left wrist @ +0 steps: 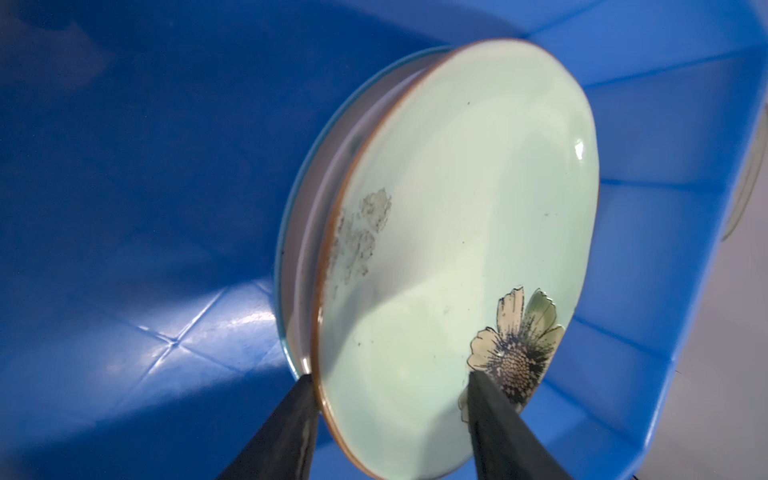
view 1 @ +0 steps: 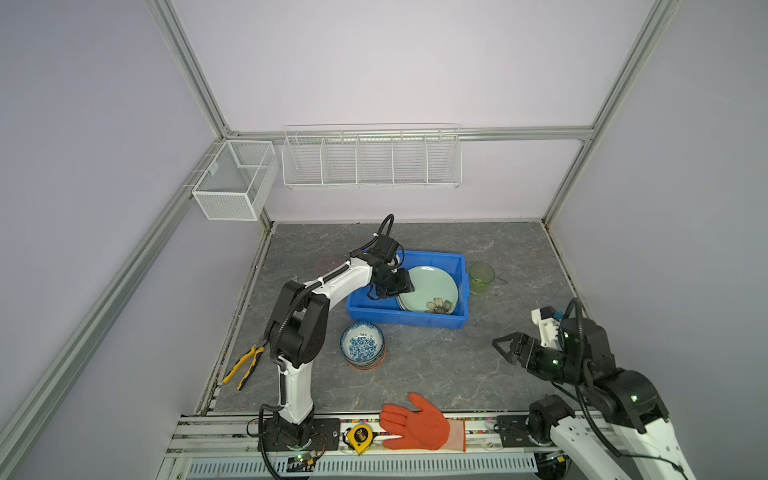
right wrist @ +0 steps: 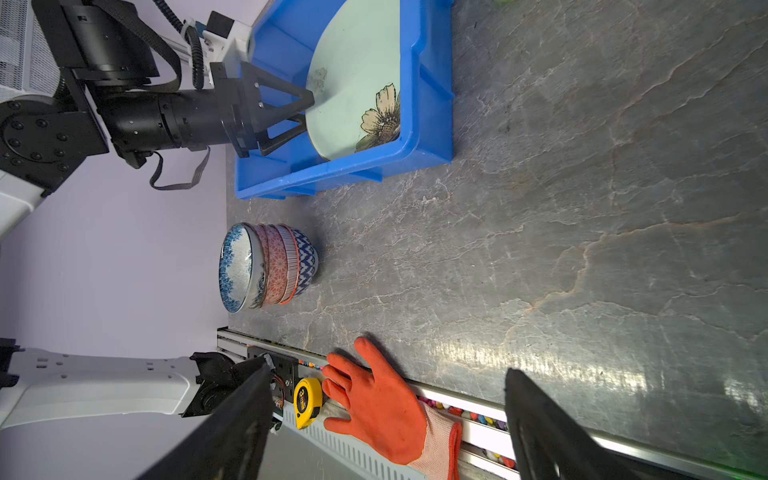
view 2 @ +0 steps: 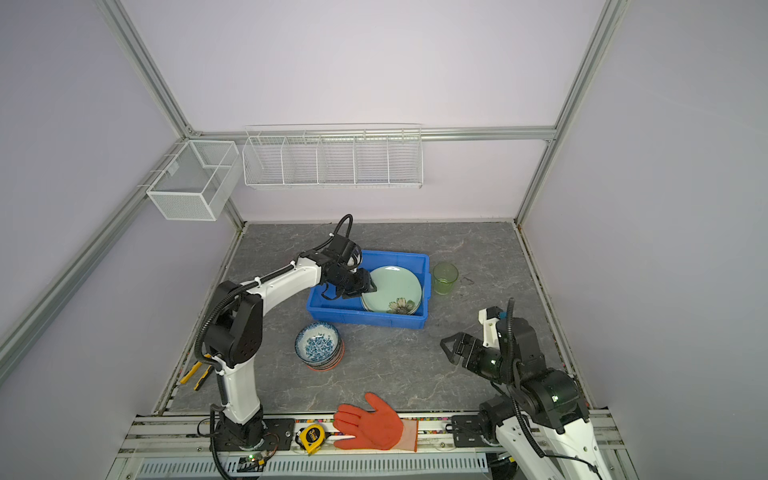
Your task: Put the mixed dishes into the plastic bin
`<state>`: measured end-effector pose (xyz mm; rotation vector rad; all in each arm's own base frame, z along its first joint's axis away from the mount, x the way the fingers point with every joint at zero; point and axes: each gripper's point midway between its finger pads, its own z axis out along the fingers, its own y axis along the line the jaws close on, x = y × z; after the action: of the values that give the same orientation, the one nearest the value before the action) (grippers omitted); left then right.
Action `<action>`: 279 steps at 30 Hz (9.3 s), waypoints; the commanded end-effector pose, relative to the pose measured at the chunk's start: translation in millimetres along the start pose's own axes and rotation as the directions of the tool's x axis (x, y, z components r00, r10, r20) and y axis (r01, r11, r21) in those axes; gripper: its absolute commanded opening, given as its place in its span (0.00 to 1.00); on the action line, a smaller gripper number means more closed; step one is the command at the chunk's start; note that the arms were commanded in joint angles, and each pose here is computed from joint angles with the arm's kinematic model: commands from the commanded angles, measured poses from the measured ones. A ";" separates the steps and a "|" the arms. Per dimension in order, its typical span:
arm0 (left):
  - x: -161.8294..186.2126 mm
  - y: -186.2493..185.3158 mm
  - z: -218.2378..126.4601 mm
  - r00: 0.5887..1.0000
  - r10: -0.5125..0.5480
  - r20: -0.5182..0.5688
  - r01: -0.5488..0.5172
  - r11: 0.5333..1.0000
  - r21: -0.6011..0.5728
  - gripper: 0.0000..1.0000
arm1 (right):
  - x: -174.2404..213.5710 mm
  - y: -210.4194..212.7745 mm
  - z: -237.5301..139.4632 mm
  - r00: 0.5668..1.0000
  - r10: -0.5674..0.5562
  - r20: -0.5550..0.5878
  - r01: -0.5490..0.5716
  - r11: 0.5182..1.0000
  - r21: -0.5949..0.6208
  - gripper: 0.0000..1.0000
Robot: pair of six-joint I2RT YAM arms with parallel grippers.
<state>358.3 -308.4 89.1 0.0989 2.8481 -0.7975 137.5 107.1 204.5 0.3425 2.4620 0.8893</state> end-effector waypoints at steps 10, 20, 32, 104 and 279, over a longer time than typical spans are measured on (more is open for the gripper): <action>-6.4 -11.6 -14.6 0.997 0.070 0.034 -0.068 0.997 -0.040 0.62 | 3.1 -2.3 -0.6 1.000 0.010 -0.001 -0.010 1.000 0.000 0.88; -7.4 -22.9 -44.5 0.993 0.084 0.080 -0.082 0.996 -0.029 0.75 | 2.1 -10.9 -4.0 1.000 0.005 -0.004 -0.005 0.998 0.067 0.88; 3.0 -29.7 -125.0 0.970 0.156 0.185 -0.147 0.987 -0.061 0.99 | -6.4 -9.2 1.4 0.996 -0.028 -0.081 0.040 0.988 0.150 0.95; 106.6 52.9 -212.3 0.974 -0.007 0.227 0.058 0.974 -0.219 0.99 | -14.4 90.0 98.0 0.871 -0.418 -0.258 0.473 0.855 0.214 0.95; 161.5 108.8 -172.0 0.983 -0.173 0.059 0.183 0.911 -0.369 0.00 | -19.6 75.4 126.7 0.867 -0.385 -0.316 0.429 0.900 0.081 0.95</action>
<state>180.2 -123.5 131.9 -0.2148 2.9911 -0.2508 228.3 226.3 176.4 -0.2740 2.7381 0.6022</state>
